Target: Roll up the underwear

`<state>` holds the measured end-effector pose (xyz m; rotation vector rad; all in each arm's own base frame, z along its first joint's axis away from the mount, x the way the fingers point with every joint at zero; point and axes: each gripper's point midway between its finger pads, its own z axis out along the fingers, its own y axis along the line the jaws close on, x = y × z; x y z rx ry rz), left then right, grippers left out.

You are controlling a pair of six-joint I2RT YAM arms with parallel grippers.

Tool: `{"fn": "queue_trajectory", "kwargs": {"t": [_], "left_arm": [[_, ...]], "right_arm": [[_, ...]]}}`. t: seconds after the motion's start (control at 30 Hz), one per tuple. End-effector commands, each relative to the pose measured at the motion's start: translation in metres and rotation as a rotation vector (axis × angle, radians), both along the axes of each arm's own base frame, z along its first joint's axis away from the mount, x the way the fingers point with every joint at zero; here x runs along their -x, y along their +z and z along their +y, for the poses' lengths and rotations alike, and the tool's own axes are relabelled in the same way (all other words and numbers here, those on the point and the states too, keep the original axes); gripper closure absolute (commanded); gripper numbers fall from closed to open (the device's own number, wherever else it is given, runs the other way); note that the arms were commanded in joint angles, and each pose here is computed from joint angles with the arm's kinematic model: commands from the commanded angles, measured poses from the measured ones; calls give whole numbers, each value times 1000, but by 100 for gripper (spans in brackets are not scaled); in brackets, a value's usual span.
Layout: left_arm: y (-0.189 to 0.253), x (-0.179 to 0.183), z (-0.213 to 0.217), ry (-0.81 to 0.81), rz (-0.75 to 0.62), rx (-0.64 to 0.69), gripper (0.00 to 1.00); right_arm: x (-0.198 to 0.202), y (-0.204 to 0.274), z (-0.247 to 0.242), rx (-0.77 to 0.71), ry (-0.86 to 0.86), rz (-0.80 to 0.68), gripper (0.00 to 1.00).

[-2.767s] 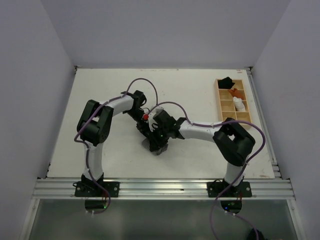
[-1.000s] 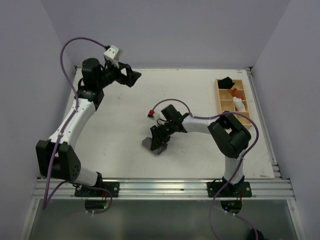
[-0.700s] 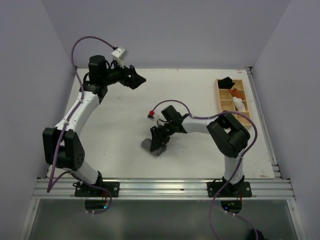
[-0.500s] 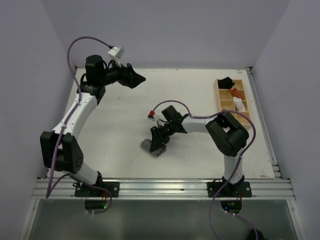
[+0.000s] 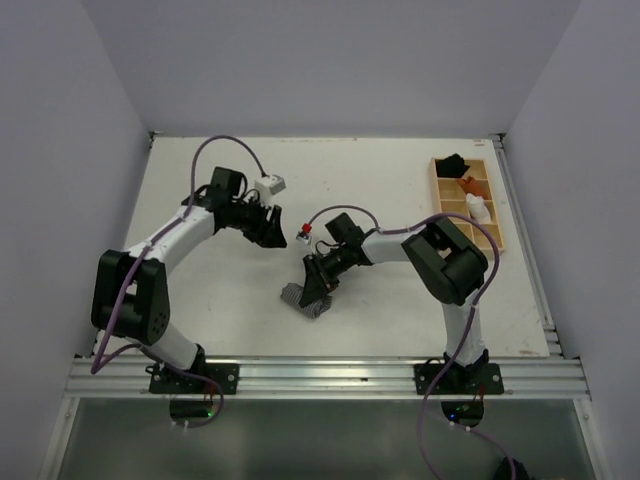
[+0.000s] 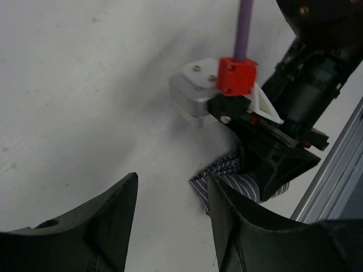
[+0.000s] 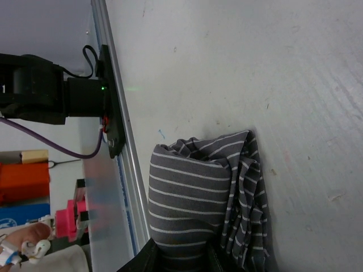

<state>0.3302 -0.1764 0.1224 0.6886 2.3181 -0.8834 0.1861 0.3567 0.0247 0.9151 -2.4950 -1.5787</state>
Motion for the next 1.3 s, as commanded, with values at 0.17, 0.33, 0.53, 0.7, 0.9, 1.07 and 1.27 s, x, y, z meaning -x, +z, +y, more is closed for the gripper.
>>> {"fn": "queue_trajectory", "kwargs": {"t": [0.17, 0.33, 0.53, 0.7, 0.9, 1.07, 1.27], "left_arm": [[-19, 77, -35, -348, -31, 42, 53], [-11, 101, -44, -504, -87, 135, 54], [-18, 123, -56, -671, -152, 142, 51], [-42, 140, -54, -771, -100, 132, 50], [-65, 152, -59, -841, -46, 95, 55], [-80, 148, -64, -853, -5, 97, 64], [-89, 144, -69, -873, 37, 91, 67]], "right_arm": [[31, -73, -43, 284, -22, 96, 77], [31, -70, -42, 270, -23, 109, 74], [30, -71, -41, 273, -24, 123, 73], [28, -71, -40, 274, -35, 125, 72], [27, -71, -39, 275, -40, 122, 72], [23, -63, -40, 285, -52, 97, 70], [18, -59, -41, 308, -73, 61, 64]]}}
